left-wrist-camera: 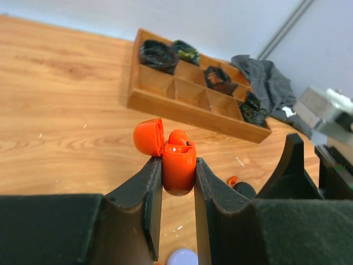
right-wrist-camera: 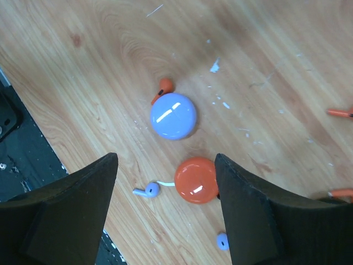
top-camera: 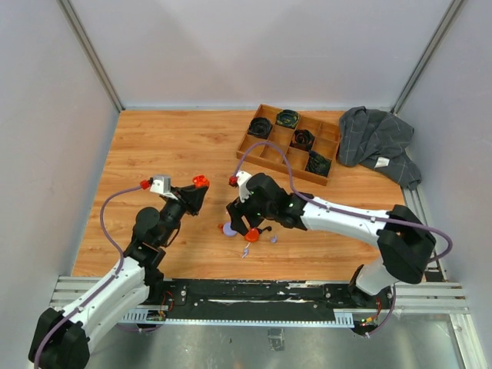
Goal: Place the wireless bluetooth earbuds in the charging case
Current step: Pick up the earbud from the center of the board.
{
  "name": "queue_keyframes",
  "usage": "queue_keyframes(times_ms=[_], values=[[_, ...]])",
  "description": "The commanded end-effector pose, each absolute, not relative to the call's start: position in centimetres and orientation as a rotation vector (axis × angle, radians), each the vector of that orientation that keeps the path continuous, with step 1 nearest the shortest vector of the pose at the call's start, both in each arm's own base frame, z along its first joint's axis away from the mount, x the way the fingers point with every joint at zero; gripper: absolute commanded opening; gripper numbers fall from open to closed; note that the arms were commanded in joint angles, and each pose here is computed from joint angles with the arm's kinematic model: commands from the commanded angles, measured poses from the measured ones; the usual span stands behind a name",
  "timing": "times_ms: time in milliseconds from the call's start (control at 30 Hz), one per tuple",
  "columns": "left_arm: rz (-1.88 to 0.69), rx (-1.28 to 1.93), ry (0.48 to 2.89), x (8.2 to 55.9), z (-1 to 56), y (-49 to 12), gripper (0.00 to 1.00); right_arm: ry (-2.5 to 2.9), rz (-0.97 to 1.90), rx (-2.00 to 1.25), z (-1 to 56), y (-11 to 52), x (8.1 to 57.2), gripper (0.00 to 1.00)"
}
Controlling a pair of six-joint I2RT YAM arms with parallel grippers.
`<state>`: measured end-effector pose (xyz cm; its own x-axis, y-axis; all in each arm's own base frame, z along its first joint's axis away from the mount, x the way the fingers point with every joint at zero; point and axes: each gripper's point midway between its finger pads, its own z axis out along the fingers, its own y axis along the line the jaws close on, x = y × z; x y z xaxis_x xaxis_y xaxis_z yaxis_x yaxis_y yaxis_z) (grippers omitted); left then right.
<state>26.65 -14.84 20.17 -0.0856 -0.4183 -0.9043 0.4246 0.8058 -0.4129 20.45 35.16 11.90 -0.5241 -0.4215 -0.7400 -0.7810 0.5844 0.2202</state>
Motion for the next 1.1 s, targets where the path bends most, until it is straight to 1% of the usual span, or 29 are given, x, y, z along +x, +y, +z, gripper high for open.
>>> queue_keyframes(times_ms=[0, 200, 600, 800, 1067], values=[[-0.703, -0.13, 1.588, 27.0, 17.7, -13.3, 0.0, 2.173, 0.773, -1.078, 11.0, 37.5, 19.0, 0.72], [-0.682, -0.224, 1.654, 26.9, 14.6, -11.7, 0.0, 2.202, 0.746, -1.186, 9.3, 40.0, 18.2, 0.67], [-0.641, -0.226, 1.674, 26.7, 13.4, -11.1, 0.0, 2.258, 0.755, -1.253, 6.6, 42.6, 17.5, 0.52], [-0.638, -0.213, 1.66, 26.7, 13.8, -11.1, 0.0, 2.321, 0.72, -1.251, 4.9, 42.6, 17.5, 0.5], [-0.665, -0.189, 1.644, 26.6, 14.2, -11.6, 0.0, 2.433, 0.496, -1.166, 2.6, 40.0, 19.6, 0.48]])
